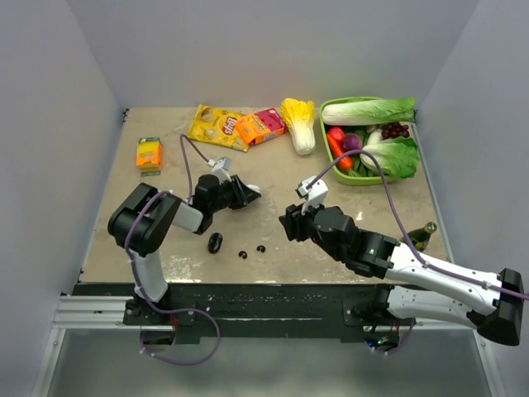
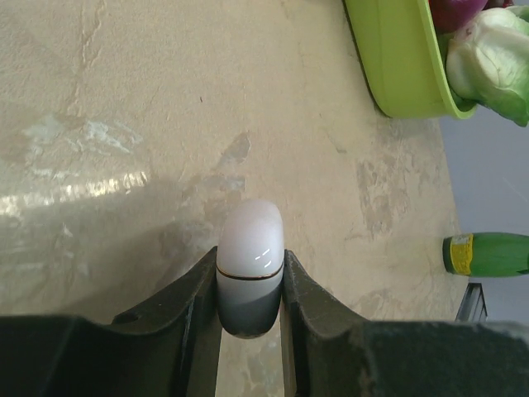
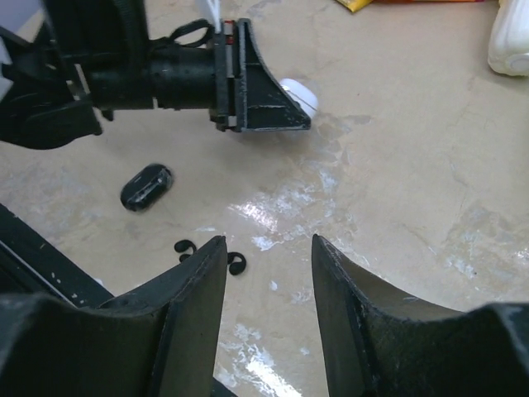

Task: Insert the wireless bluetooth earbuds into the charging case
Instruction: Place the charging case at the center of the board.

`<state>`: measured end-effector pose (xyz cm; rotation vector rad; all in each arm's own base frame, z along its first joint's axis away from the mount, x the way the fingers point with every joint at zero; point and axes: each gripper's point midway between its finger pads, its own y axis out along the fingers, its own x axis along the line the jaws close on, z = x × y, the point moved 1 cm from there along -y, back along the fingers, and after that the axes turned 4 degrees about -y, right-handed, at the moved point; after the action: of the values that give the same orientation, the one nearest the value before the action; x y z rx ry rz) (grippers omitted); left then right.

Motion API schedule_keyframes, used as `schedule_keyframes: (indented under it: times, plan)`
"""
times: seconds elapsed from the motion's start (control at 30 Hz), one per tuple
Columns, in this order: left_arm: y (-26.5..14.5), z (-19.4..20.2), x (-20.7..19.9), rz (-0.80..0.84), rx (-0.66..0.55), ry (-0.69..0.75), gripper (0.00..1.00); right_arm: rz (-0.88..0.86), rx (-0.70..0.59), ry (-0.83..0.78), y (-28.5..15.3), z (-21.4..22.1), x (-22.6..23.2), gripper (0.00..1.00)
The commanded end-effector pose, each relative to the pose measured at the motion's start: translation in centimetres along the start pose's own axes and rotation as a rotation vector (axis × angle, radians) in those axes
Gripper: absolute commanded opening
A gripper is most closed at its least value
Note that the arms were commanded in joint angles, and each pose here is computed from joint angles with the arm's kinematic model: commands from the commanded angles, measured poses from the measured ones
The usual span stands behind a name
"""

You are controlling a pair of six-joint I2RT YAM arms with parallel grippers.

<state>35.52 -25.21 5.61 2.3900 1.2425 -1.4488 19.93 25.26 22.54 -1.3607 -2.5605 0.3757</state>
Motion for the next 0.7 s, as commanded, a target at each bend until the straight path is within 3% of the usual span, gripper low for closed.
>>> schedule_keyframes:
  times: [0.0, 0.1, 0.23, 0.33, 0.67]
  plan:
    - [2.2, -1.7, -1.6, 0.116, 0.027, -0.039, 0.00, -0.050, -0.062, 0.061, -0.3, -1.5, 0.9, 0.49]
    - [3.2, -2.1, -0.6, 0.094, 0.035, -0.049, 0.00, -0.064, -0.047, 0.063, -0.2, -1.0, 1.2, 0.50]
    - [3.9, -2.5, 0.7, 0.042, 0.048, -0.050, 0.22, -0.072, -0.040, 0.069, -0.3, -0.7, 1.2, 0.52]
    - [3.7, -2.4, 1.7, -0.012, 0.056, -0.038, 0.30, -0.074, -0.048, 0.071, -0.6, -1.0, 1.2, 0.52]
    - [1.8, -1.0, 4.9, -0.185, 0.121, -0.025, 0.39, -0.063, -0.054, 0.075, -0.8, -1.4, 0.9, 0.54]
